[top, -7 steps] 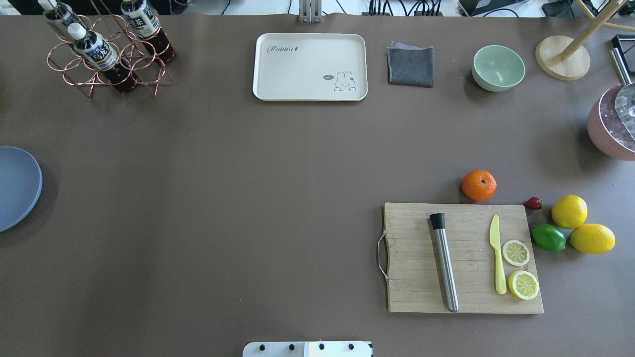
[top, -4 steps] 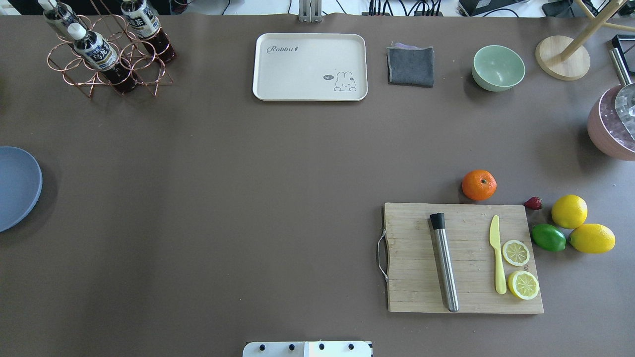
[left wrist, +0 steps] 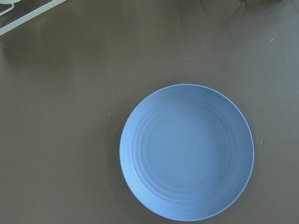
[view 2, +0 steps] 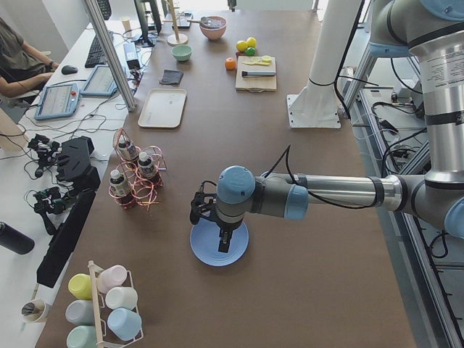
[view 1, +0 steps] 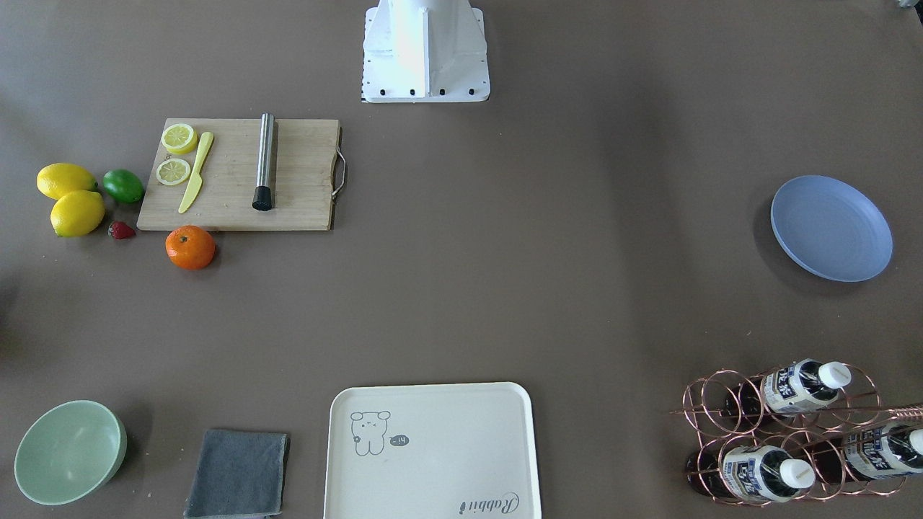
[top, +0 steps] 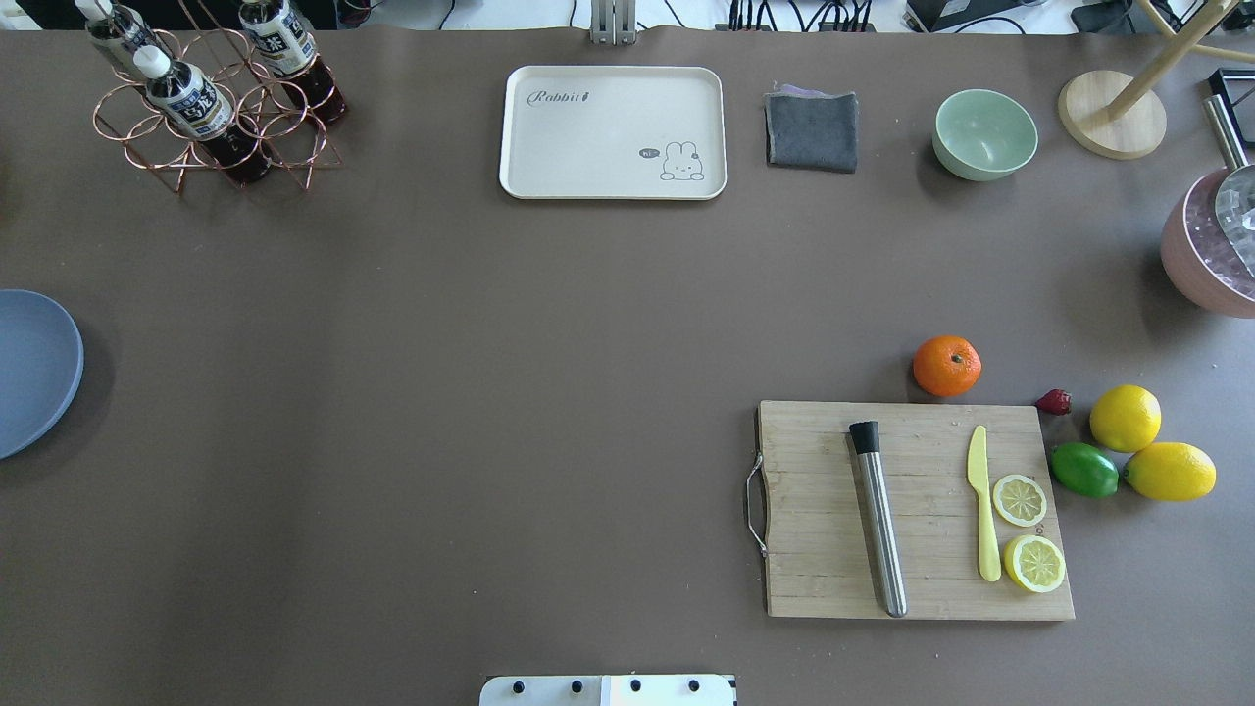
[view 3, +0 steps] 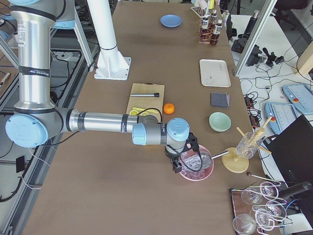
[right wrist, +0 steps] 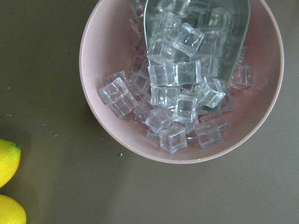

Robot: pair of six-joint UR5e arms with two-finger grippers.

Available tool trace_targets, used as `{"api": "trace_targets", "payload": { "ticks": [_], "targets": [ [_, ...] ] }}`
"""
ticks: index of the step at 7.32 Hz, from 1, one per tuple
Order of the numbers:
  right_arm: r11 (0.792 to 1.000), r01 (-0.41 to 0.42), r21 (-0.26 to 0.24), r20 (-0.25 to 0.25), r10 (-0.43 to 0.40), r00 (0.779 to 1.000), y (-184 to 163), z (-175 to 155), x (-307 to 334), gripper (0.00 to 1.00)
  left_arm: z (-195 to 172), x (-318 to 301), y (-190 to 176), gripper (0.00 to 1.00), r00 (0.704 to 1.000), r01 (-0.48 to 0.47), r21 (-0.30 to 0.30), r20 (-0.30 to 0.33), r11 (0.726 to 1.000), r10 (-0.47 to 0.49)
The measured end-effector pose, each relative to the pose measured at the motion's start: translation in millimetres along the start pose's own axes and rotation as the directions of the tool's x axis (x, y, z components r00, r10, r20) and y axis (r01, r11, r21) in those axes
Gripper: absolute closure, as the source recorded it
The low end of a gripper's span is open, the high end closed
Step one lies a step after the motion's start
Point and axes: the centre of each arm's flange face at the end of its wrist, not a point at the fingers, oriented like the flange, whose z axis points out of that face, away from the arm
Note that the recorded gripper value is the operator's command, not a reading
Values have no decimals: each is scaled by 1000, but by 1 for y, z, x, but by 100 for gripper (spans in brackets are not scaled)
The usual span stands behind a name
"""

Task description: Pick orange to plate

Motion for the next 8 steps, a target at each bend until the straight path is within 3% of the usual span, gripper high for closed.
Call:
{"api": "trace_targets", "payload": {
  "ticks": [4, 8],
  "targets": [
    [999, 27, 22, 34, -28, 999, -12, -5, -18, 0, 0, 3, -1, 2, 1000, -16, 8, 0, 1000, 16],
    [999, -18, 35, 47, 16, 999, -43, -14, -75, 0, 13, -5, -1, 3, 1000, -21, -5, -1, 1000, 21]
  ]
}}
